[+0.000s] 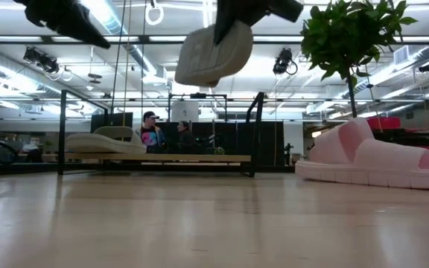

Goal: Pick and place slides into the shelf
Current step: Put the gray slipper on the shelf

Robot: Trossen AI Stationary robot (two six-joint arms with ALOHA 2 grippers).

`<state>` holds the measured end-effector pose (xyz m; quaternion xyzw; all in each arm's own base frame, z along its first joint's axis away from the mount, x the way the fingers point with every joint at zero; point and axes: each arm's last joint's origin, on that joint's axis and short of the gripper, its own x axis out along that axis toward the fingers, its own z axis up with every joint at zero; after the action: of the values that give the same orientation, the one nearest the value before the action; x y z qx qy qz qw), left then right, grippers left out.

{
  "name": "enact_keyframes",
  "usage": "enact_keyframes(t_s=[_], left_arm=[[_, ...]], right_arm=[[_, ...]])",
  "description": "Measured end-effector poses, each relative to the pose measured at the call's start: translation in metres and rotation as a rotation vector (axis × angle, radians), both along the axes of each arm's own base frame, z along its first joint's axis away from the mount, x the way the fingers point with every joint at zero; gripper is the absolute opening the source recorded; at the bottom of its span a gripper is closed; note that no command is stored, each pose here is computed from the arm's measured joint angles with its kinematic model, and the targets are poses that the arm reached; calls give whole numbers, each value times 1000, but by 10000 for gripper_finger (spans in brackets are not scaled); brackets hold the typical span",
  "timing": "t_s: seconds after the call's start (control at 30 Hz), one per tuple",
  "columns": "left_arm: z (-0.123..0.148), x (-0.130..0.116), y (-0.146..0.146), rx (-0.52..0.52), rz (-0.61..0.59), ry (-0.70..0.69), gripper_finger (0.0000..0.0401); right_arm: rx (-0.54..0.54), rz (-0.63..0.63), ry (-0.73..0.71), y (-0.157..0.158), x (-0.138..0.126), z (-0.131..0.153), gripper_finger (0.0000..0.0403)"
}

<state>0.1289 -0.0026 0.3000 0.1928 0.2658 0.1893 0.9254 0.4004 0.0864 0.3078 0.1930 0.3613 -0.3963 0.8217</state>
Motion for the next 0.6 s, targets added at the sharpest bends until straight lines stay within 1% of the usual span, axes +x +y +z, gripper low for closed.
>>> enact_keyframes(t_s=[0.07, 0.17, 0.27, 0.37, 0.5, 0.6], left_arm=[[4, 2, -2, 42, -40, -23, 42], [8, 4, -8, 52, -134, -47, 46], [8, 5, -16, 78, -249, -32, 52], [8, 9, -22, 122, -311, -21, 59], [9, 22, -35, 127, -369, -58, 71], [3, 36, -48, 179, -433, -32, 80]], right_arm=[[-4, 14, 20, -4, 4, -1, 55], [-10, 20, 29, -8, 4, 0, 55], [-18, 31, 23, -8, 1, 6, 55], [-31, 33, 5, -6, -2, 12, 55], [-61, 12, -38, -9, -1, 16, 55], [-54, 34, -77, -16, 3, 22, 55]])
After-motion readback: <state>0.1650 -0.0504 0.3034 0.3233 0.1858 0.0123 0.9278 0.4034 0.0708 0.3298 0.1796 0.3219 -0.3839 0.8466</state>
